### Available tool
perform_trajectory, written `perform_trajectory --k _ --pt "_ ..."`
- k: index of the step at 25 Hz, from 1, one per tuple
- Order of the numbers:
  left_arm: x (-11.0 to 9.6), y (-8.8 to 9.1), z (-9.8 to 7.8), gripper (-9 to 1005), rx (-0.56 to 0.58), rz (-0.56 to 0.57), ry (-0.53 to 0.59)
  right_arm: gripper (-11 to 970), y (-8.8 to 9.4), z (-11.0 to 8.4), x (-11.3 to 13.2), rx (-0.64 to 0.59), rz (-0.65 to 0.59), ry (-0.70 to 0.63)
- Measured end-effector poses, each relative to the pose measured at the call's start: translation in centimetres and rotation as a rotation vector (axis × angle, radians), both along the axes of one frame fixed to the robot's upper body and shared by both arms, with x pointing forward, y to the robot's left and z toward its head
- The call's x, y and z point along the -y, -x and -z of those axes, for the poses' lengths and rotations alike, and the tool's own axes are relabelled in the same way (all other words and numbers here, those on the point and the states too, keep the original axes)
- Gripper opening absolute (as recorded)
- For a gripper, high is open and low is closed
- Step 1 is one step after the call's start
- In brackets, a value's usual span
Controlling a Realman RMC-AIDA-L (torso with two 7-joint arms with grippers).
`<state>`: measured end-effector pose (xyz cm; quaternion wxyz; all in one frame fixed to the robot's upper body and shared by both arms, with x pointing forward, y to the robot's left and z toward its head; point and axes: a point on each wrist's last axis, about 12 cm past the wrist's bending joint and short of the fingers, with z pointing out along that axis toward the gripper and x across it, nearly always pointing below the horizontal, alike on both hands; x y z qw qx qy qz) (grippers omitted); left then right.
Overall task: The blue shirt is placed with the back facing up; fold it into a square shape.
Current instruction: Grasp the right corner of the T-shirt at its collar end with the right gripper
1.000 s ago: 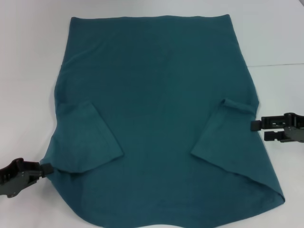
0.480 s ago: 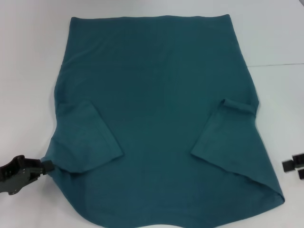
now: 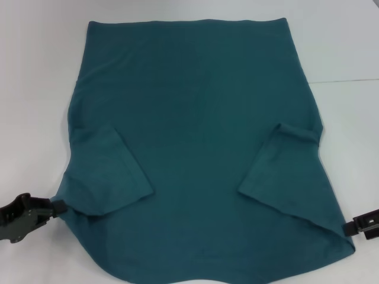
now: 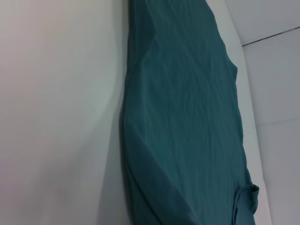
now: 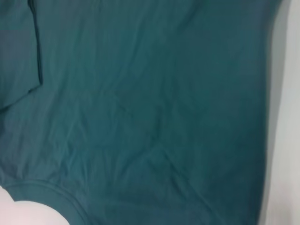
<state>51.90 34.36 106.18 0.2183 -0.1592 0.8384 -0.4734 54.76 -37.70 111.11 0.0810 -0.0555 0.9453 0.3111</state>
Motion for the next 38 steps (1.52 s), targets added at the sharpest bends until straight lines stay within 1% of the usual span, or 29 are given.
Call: perform_trajectory --k 5,16,23,38 --pt "0.0 -0.1 0.0 17 0.000 0.001 -0.002 801 -0.1 0.4 -0.8 -0.005 -0.020 0.009" --pt "0.0 0.0 0.1 17 -0.006 -0.006 0.003 800 -0.3 0.5 -0.9 -0.014 -0.011 0.022" --pt "0.0 0.0 0.1 17 -0.006 -0.009 0.003 800 -0.3 0.6 -0.9 -0.004 -0.033 0.036" --pt "-0.1 0.2 0.3 18 -0.011 -0.012 0.006 799 -0.6 1.4 -2.2 -0.008 -0.064 0.061"
